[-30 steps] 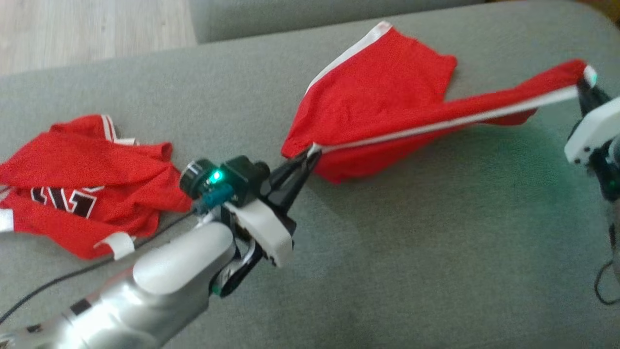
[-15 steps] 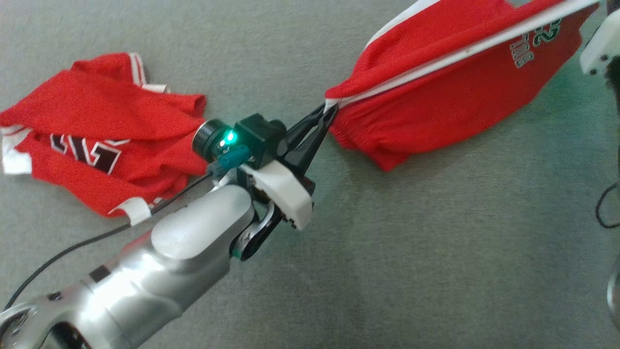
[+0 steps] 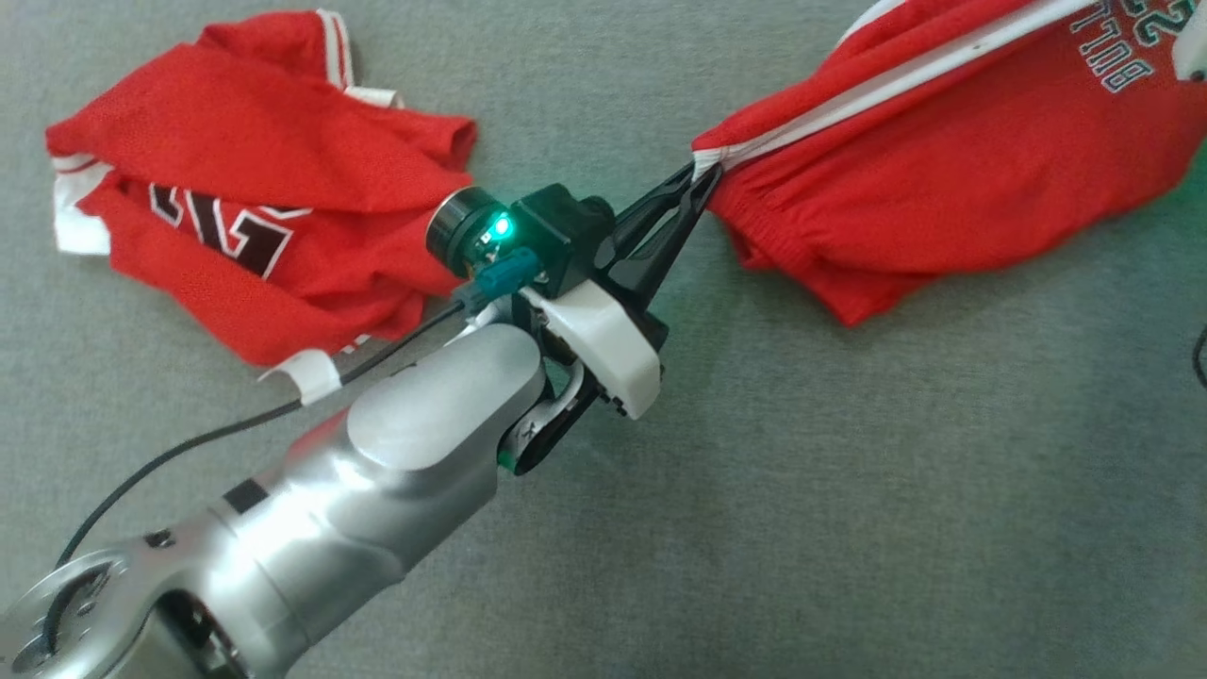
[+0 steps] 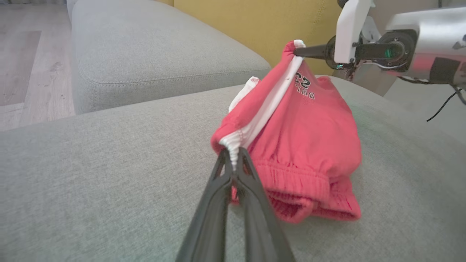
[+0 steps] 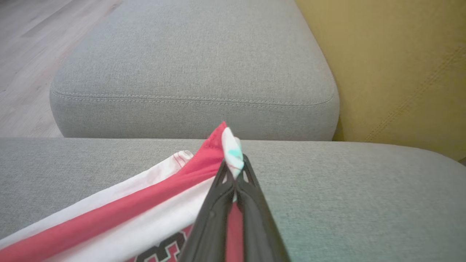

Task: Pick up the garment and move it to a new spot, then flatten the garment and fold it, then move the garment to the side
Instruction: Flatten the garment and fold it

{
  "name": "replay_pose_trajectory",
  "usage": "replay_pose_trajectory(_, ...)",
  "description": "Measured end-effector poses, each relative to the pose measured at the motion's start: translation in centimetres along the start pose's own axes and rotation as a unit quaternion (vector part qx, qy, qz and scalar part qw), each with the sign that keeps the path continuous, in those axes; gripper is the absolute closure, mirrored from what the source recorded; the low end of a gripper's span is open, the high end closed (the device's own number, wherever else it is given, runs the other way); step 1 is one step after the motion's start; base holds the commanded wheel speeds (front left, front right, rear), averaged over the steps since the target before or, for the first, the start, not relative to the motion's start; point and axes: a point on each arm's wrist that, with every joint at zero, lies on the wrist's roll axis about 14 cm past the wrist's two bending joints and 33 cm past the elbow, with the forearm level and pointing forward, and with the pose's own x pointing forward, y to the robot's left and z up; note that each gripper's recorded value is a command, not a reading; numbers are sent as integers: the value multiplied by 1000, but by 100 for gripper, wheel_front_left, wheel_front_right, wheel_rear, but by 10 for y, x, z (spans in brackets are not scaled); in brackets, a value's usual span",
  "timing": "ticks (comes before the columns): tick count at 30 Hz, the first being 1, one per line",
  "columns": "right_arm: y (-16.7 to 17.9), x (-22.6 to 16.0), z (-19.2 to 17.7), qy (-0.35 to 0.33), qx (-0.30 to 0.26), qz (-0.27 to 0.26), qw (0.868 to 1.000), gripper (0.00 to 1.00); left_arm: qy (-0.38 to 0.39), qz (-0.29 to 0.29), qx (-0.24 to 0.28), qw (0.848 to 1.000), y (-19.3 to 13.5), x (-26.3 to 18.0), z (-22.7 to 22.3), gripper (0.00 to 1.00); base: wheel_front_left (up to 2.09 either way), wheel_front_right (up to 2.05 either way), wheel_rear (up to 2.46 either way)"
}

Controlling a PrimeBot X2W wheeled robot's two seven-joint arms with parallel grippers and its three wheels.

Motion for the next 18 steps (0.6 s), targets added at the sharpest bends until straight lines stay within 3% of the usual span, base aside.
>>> replay_pose_trajectory(9,15,19,-17,21,-3,9,1000,100,1,9,-14,1000,7,3,-7,100,0,0,0)
replay_pose_trajectory(10,14,20,-19,24,-5,8,1000,23,2,9,-15,1000,7,4,-7,100,0,0,0)
replay_pose_trajectory(11,14,21,-21,27,-8,8,1000,0,2,10,-15,1000,7,4,-8,100,0,0,0)
replay_pose_trajectory(18,3,19,0,-11,27,-8,1000,0,2,15,-13,1000,9,2,-8,100,0,0,0)
